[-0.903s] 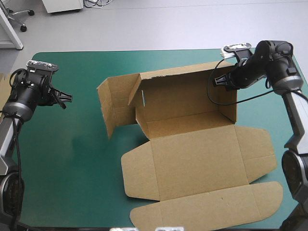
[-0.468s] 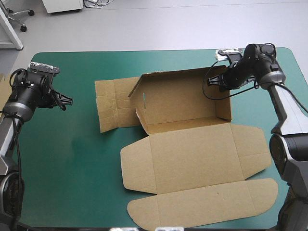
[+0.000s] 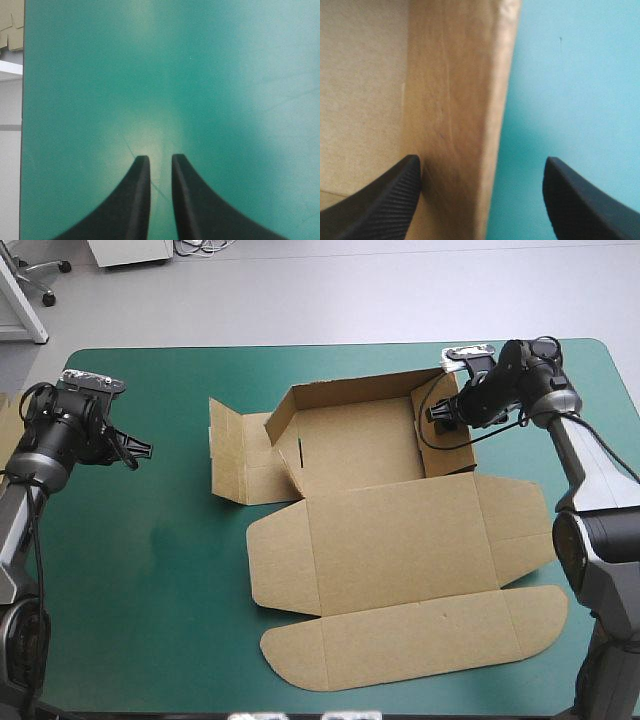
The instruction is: Fold the box
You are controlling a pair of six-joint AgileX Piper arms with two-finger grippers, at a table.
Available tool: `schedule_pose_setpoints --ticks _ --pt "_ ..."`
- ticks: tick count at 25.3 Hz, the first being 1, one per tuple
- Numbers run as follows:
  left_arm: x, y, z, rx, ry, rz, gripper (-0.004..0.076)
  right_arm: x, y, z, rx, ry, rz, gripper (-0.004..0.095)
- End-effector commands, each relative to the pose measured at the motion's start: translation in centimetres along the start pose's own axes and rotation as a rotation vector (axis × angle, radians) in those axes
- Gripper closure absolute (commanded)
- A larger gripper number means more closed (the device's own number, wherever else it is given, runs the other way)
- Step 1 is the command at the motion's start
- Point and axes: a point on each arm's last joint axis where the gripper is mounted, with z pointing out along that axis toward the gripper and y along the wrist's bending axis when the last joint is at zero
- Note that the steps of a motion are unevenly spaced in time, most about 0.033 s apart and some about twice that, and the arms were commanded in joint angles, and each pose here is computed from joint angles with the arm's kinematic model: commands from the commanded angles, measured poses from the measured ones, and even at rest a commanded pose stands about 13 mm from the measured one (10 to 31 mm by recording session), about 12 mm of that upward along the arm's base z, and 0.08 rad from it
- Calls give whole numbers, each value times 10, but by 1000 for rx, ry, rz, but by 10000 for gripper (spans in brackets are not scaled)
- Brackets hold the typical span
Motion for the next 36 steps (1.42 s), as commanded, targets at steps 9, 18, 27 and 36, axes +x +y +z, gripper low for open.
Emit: schedule_pose_setpoints --ticks 9,18,27,36 --pt "-7 7 -26 -19 -97 -19 615 -1 9 -51 -1 -56 -25 197" --pt "-6 7 -26 -18 -89 -21 615 22 35 -145 41 -139 -58 297" --pt "-5 7 -26 -18 -84 -21 615 11 70 -126 241 -245 -118 291" --pt "-6 7 -26 -14 -97 -23 615 -11 42 -53 189 -161 -118 205"
